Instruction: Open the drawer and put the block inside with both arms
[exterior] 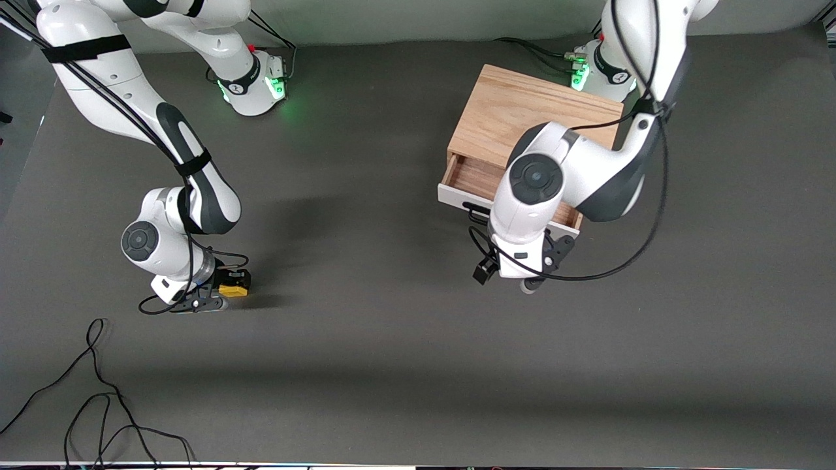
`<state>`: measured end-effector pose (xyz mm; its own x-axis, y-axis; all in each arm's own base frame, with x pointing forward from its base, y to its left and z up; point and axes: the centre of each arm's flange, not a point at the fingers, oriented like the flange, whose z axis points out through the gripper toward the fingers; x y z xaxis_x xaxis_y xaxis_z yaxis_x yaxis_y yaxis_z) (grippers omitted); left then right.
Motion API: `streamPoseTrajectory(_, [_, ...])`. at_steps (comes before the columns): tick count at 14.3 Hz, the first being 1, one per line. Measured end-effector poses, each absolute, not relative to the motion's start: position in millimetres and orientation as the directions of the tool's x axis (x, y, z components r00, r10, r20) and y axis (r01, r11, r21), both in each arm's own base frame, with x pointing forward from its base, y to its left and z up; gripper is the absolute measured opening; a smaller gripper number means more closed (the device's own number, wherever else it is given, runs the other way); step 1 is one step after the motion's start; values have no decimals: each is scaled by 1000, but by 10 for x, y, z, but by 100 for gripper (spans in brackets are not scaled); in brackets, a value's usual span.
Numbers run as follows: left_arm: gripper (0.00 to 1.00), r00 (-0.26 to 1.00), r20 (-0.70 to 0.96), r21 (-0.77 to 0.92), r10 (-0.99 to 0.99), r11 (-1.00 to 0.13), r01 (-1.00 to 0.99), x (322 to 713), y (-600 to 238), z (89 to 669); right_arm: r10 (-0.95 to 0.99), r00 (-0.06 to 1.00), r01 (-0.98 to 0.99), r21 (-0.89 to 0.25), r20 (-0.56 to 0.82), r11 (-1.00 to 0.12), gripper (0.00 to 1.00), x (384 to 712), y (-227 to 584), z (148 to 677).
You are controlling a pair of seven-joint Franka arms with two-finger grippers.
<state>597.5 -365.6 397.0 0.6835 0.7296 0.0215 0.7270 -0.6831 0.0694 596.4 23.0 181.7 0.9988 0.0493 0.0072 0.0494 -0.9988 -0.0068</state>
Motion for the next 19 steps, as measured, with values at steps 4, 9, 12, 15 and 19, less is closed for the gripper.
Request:
streamPoseTrajectory(4, [100,687,20,43,726,-688,725,5972,-3648,3964,51,999,51,-7,13,-999,55,5980,239,1851])
streamPoseTrajectory(9, [100,701,0,-79,714,-698,711,5883,-3565,3902,85,996,85,-10,1,-996,55,6014,454,2102])
streamPoseTrajectory(12, [100,732,-28,-189,680,-723,665,5829,-3417,3974,77,995,77,-15,-61,-997,55,6112,628,2537])
streamPoseTrajectory(15, [100,766,-76,-271,639,-752,601,5867,-2935,4642,28,993,28,-5,-113,-1000,55,6236,1203,3233])
streamPoseTrajectory(19, [100,833,-87,-215,547,-826,520,5762,-2319,5792,-46,992,-45,5,-115,-999,55,6274,1890,3875])
